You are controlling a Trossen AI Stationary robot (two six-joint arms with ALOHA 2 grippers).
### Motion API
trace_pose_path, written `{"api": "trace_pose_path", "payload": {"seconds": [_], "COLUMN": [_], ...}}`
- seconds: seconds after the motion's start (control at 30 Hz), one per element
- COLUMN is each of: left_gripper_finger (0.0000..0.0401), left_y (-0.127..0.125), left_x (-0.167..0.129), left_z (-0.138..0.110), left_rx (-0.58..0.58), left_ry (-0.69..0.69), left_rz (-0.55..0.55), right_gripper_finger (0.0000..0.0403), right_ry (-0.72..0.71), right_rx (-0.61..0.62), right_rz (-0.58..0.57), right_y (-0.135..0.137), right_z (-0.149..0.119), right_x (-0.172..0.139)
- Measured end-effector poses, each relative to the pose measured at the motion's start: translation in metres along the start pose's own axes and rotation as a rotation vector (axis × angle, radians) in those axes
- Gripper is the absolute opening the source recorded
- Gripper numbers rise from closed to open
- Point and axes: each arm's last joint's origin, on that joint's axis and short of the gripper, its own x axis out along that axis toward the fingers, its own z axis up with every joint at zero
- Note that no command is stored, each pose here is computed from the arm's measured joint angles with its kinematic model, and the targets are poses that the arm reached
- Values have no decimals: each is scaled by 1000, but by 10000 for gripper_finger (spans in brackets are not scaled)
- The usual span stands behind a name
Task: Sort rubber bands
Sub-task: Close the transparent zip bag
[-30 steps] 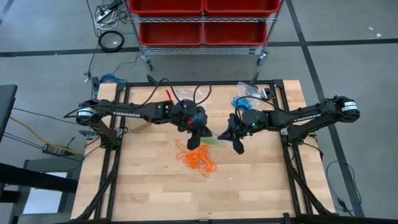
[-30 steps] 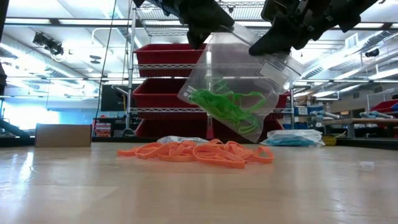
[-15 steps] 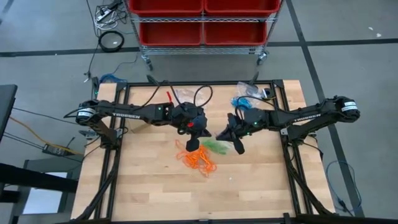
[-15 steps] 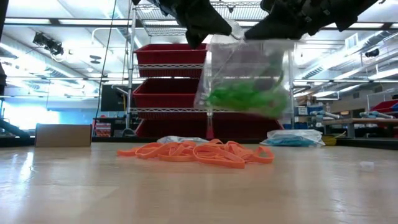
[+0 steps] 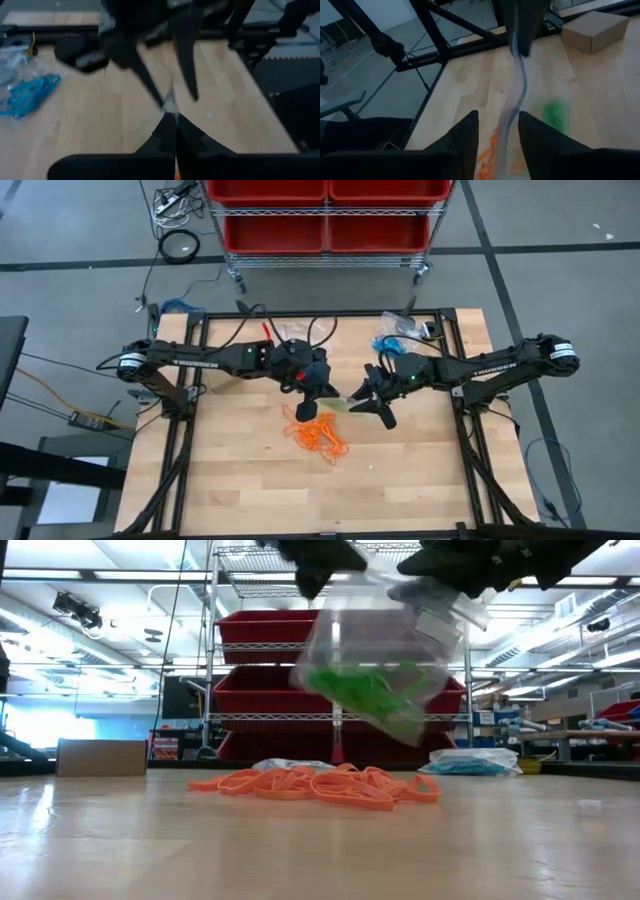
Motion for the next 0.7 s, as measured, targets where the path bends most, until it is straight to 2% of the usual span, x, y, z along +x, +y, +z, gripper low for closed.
{"api": "trace_pose_path", "payload": {"seconds": [0.17, 0.37, 0.53, 0.7], "left_gripper_finger": [1, 0, 0, 0], "left_y": [-5, -5, -5, -6], "left_x": [-3, -2, -2, -2], "left_z": [3, 3, 4, 5], "left_rx": [5, -1, -5, -11], "left_ry": [11, 14, 2, -10], "left_rz": [-19, -19, -24, -30], "right_gripper_finger": [146, 132, 120, 111], "right_ry": [-60, -111, -107, -24], "right_rx": [-14, -26, -33, -49], "right_rz": [18, 32, 22, 16], "right_y": [2, 3, 4, 1], "right_z": [6, 11, 19, 27], "right_x": [0, -1, 3, 26]}}
